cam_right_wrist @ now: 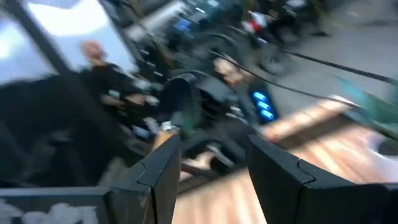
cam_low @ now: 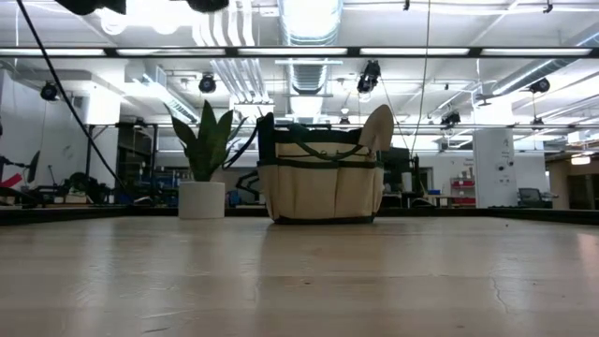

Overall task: Pick & Place Garden tools in Gardening bag
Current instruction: Put the brown trowel into the white bag

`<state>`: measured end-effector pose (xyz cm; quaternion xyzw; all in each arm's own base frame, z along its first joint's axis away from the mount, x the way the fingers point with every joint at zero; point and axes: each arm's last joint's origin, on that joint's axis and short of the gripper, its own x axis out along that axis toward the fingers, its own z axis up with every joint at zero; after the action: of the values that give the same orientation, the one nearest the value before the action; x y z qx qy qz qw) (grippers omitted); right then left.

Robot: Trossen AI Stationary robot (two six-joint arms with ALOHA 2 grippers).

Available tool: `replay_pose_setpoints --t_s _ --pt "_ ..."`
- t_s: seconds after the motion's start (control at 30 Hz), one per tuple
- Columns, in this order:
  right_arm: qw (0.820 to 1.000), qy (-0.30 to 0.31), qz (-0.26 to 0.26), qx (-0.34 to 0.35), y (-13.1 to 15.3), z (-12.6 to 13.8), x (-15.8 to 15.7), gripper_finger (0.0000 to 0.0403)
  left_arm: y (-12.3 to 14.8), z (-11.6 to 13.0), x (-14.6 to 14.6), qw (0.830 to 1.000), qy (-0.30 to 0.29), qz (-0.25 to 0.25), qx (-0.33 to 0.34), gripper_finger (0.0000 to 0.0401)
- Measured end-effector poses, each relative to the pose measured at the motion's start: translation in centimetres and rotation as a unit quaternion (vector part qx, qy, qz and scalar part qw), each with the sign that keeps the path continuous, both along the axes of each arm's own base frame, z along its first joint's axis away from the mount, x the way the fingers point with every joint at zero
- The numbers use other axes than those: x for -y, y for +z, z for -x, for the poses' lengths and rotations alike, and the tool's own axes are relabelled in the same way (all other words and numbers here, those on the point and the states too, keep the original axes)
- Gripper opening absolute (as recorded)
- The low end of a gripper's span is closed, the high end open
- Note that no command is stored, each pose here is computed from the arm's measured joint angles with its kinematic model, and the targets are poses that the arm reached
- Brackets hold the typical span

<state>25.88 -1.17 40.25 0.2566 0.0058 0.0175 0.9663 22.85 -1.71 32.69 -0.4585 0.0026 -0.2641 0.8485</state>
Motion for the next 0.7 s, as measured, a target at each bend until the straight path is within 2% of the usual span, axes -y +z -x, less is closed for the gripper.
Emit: replay_pose_setpoints --t_s 0.17,0.27,0.47,0.7 --pt "0.998 0.022 -0.004 0.059 0.2 -1.7 -0.5 0.0183 1.2 0.2 0.4 0.999 0.005 0.008 0.052 0.0072" --pt "0.997 0.023 -0.021 0.068 0.0 -2.6 -0.5 0.0195 1.7 0.3 1.0 0.998 -0.002 0.008 0.066 0.0072" --pt "0.996 0.043 -0.023 0.081 -0.1 -4.7 -0.8 0.0218 2.1 0.4 2.0 0.997 -0.020 0.002 0.077 0.0072" --pt "0.991 0.067 0.044 0.106 1.6 -7.8 -2.0 0.0218 2.1 0.4 2.6 0.997 -0.032 0.006 0.076 0.0072"
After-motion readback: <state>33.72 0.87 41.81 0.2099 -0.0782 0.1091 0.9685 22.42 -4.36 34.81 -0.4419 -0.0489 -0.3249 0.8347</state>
